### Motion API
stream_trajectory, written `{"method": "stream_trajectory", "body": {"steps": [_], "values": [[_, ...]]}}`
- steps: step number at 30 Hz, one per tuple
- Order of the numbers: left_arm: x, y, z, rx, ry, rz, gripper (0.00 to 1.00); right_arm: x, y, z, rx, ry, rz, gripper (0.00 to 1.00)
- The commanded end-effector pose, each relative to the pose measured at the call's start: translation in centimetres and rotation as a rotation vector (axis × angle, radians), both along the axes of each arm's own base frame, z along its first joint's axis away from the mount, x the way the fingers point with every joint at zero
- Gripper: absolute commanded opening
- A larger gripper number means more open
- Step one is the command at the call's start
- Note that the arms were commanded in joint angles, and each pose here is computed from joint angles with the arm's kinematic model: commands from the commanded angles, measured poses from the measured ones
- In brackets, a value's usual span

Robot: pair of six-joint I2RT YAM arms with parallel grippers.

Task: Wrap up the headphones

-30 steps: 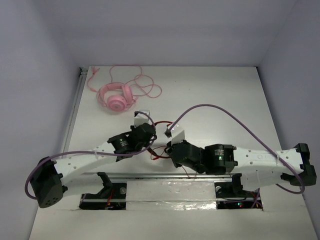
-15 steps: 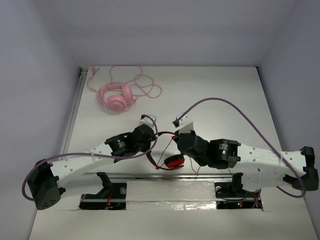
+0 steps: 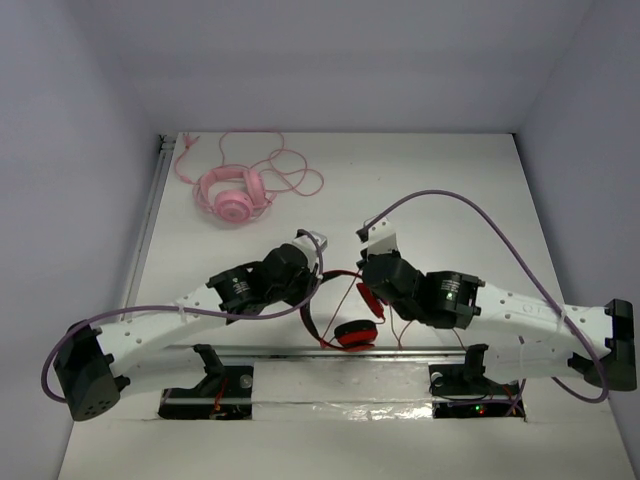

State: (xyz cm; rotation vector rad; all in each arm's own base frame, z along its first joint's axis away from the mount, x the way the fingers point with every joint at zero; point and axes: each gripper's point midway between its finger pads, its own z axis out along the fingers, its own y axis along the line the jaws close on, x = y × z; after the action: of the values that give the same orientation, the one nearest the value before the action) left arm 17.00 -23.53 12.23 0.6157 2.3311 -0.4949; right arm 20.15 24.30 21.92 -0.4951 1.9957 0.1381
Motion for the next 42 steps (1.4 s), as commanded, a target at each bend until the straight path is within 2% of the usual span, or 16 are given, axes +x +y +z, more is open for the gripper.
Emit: {"method": "stream_trajectory", "body": {"steps": [1,5,9,14,19,23,31,37,42], "values": [[-0.1,-2.8,5.7,-0.177,-0.077,-0.095,0.00,1.8,-0.6,1.1,0.030,-0.065,-0.087,0.03],[-1.0,-3.5,7.6,-0.238,-0.079,-0.160,0.00,2.6,-0.7,1.3,0.075,-0.073,-0.106,0.09],[-0.5,-3.1,8.2,-0.244,-0.096,-0.141,0.00,2.9,-1.0,1.7,0.114,-0.085,-0.134,0.16],[0.8,-2.3,10.1,-0.335,-0.111,-0.095,0.00,3.1,-1.0,1.9,0.226,-0.078,-0.124,0.15],[2.1,-1.3,12.1,-0.367,-0.153,-0.027,0.00,3.0,0.0,1.7,0.369,-0.052,-0.052,0.07],[1.5,-2.1,13.9,-0.438,-0.153,-0.086,0.00,2.5,0.7,2.5,0.476,-0.057,0.032,0.07],[1.1,-3.2,17.0,-0.563,-0.153,-0.160,0.00,1.7,2.8,2.6,0.661,-0.060,0.183,0.14],[2.2,-3.0,19.3,-0.646,-0.163,-0.090,0.00,0.7,2.9,2.4,0.771,-0.081,0.237,0.20],[3.5,-2.5,20.4,-0.669,-0.194,-0.005,0.00,0.2,3.9,1.1,0.790,-0.040,0.274,0.26]]}}
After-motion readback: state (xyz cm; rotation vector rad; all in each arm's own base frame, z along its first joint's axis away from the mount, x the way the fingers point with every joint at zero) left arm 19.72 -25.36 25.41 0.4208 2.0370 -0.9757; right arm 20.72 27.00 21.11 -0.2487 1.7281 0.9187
